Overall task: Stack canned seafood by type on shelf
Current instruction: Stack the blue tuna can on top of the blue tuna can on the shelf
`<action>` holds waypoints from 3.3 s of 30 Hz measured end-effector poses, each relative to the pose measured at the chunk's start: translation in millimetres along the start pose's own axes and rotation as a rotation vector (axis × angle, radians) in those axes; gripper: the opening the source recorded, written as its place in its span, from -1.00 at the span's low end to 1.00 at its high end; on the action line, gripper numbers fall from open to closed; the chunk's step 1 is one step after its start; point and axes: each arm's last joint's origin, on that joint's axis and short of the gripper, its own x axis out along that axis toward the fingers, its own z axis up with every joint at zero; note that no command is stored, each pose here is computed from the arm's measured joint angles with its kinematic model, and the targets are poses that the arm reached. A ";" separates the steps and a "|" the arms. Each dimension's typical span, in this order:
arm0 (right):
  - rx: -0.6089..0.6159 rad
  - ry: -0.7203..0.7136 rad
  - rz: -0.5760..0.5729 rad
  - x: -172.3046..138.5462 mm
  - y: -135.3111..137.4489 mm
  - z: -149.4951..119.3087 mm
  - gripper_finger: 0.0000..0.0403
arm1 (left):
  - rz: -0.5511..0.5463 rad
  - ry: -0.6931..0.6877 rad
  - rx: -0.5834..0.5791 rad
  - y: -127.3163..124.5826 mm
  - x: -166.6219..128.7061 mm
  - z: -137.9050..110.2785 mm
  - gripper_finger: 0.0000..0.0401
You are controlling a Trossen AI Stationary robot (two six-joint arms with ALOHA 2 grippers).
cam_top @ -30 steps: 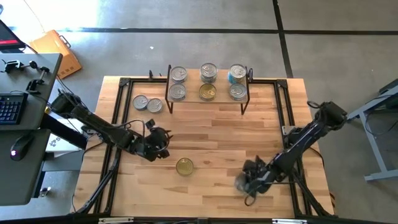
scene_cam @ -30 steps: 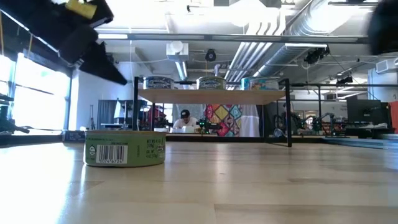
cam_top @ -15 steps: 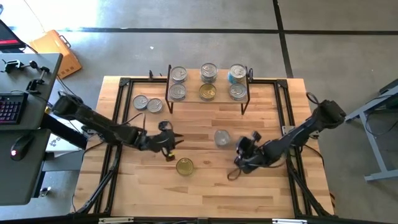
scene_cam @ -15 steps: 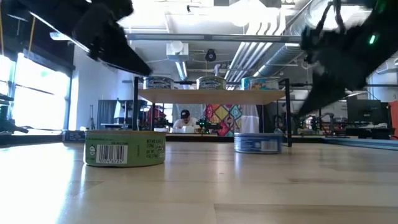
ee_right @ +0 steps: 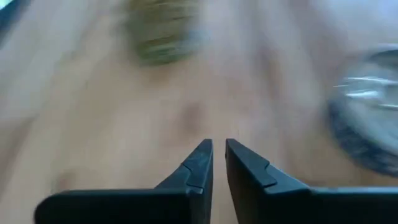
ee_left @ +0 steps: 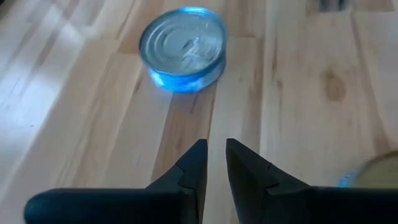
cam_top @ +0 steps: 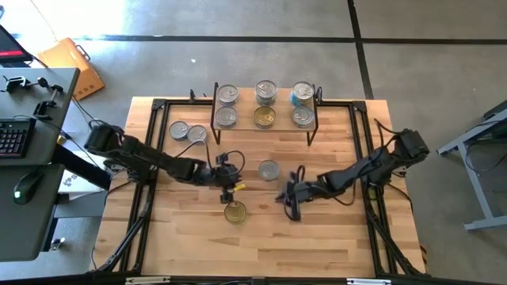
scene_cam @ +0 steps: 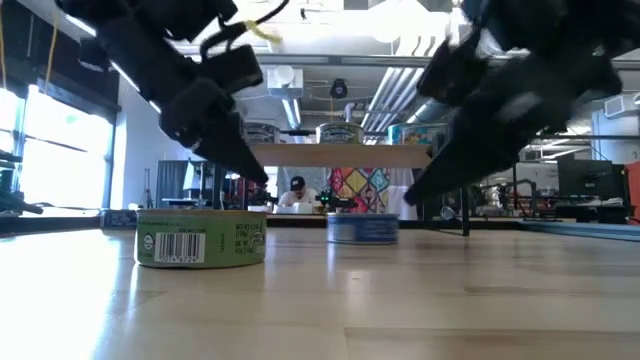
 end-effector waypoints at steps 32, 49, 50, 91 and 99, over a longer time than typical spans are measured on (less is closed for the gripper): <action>-0.008 -0.159 -0.221 8.1 14.0 -5.1 -0.91 | -0.005 -0.047 0.464 3.9 101.5 24.3 -0.88; -0.550 -0.158 -0.257 2.8 9.8 7.8 -0.11 | -0.181 0.002 0.354 -15.5 36.0 19.4 -1.00; -0.605 -0.149 -0.246 3.8 8.7 7.8 -0.01 | -0.183 -0.015 0.338 -14.6 32.2 15.9 -1.00; -0.350 0.115 -0.185 74.2 -20.0 94.4 -0.40 | -0.083 -0.355 0.493 -6.9 -9.0 -12.2 -0.15; -0.313 0.101 -0.192 74.6 -23.2 95.7 -0.40 | 0.083 -0.152 0.526 -8.0 9.6 -8.2 0.16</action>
